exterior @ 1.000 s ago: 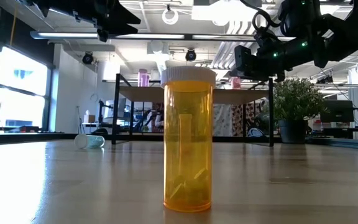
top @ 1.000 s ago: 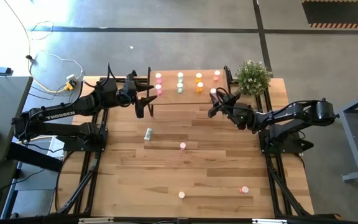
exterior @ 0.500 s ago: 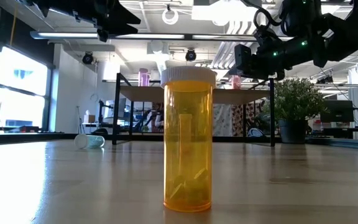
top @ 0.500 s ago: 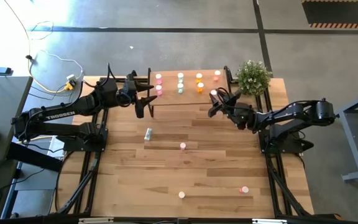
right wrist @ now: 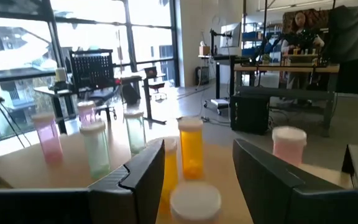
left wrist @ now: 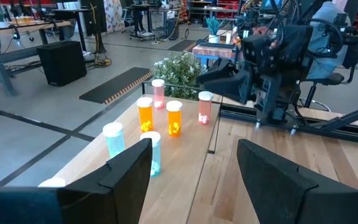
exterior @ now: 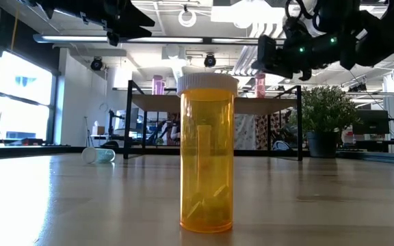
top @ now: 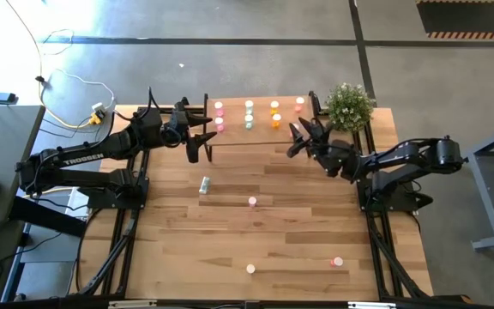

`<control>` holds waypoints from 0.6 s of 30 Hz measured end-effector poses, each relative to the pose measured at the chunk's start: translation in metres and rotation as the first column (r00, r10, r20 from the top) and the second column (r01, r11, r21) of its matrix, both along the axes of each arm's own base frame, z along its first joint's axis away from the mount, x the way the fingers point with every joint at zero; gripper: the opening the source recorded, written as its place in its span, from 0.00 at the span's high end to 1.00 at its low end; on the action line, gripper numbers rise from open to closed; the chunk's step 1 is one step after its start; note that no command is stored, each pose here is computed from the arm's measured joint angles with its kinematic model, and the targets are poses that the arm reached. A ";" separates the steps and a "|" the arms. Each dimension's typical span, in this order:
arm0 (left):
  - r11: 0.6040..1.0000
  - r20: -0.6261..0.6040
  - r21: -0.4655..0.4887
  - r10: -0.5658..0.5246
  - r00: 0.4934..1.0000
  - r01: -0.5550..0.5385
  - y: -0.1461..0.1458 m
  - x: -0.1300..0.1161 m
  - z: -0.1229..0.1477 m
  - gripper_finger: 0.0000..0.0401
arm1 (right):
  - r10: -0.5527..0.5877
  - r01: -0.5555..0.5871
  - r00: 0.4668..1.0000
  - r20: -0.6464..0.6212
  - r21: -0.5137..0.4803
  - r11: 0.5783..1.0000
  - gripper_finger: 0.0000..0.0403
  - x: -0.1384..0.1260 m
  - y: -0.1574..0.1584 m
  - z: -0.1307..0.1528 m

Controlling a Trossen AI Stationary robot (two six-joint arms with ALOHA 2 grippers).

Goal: Pick and place medicine bottles onto shelf by color
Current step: Adjust the orange pill bottle

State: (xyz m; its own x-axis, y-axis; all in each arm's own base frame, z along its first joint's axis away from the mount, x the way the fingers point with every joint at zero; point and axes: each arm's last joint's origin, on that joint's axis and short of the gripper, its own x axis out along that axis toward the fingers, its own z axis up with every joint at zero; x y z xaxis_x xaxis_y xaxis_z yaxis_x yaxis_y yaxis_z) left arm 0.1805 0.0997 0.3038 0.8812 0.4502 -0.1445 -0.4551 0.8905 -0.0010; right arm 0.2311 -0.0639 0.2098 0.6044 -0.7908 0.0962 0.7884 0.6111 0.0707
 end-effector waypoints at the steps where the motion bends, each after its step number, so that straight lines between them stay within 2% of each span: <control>1: 1.000 0.000 0.000 0.000 1.000 0.000 0.000 0.000 0.000 0.44 | 0.000 0.000 1.000 0.011 -0.006 1.000 0.55 0.002 0.000 0.004; 5: 1.000 -0.007 -0.005 0.000 1.000 0.000 0.000 0.000 -0.001 0.44 | 0.037 -0.037 0.999 0.022 -0.020 0.999 0.55 0.011 -0.001 0.029; 11: 0.998 -0.105 -0.060 -0.003 0.994 -0.003 -0.001 -0.002 -0.012 0.44 | 0.053 -0.052 0.993 -0.110 0.011 0.999 0.55 0.023 -0.003 0.070; 18: 0.983 -0.235 -0.183 -0.061 0.970 0.018 -0.006 -0.006 -0.028 0.44 | 0.019 -0.010 0.973 -0.232 0.041 0.999 0.55 0.019 -0.012 0.130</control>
State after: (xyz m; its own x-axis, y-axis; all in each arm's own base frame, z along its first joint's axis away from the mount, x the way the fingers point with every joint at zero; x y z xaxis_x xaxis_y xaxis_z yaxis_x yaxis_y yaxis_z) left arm 0.1741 0.0941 0.2761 0.8277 0.3635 -0.4276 -0.4260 0.9029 -0.0570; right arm 0.2498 -0.0762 0.3394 0.6179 -0.7823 -0.0791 0.7772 0.6229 -0.0887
